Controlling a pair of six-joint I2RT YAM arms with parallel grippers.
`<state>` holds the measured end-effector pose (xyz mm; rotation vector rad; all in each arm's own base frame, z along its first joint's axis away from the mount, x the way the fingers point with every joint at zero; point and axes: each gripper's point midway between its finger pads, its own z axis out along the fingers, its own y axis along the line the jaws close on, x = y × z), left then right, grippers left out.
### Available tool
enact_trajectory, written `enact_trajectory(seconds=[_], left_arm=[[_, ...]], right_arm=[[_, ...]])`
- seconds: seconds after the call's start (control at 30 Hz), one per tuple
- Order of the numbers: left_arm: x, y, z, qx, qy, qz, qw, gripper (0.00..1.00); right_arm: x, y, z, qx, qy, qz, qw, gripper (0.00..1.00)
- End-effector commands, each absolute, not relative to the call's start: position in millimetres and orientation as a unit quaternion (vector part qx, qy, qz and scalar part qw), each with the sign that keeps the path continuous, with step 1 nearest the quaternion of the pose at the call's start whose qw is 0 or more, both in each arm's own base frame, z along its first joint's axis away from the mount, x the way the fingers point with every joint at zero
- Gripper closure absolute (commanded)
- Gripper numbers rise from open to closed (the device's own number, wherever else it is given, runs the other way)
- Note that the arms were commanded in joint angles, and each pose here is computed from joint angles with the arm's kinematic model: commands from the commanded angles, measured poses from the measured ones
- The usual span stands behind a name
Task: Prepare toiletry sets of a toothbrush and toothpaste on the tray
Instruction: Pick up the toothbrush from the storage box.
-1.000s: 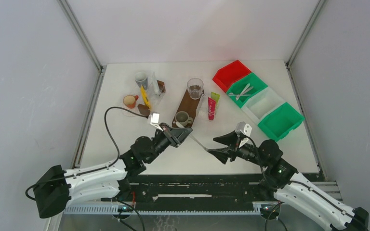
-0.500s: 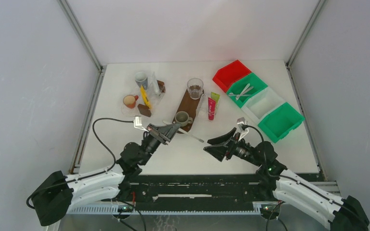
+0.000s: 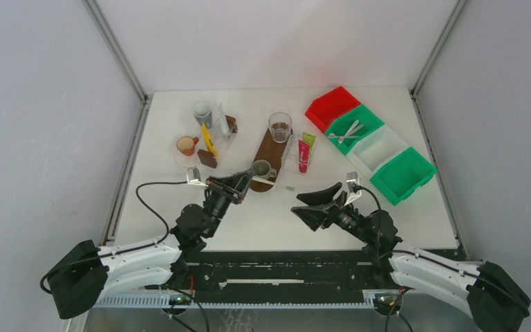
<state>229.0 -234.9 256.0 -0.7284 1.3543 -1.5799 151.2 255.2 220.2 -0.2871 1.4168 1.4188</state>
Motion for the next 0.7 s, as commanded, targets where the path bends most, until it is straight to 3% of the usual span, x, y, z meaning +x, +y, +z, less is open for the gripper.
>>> enact_trajectory(seconds=[0.0, 0.4, 0.67], left_arm=[[229.9, -243.8, 298.7, -0.321, 0.502, -0.682, 0.424, 1.0], [221.6, -263.8, 310.4, -0.323, 0.504, -0.701, 0.389, 1.0], [216.5, -271.1, 317.3, -0.315, 0.503, -0.712, 0.375, 1.0]], right_arm=[[154.8, 252.2, 257.4, -0.166, 0.509, 0.556, 0.636, 0.27], [169.4, 263.5, 281.7, -0.203, 0.45, 0.515, 0.701, 0.28], [169.3, 266.6, 305.3, -0.215, 0.413, 0.497, 0.733, 0.33]])
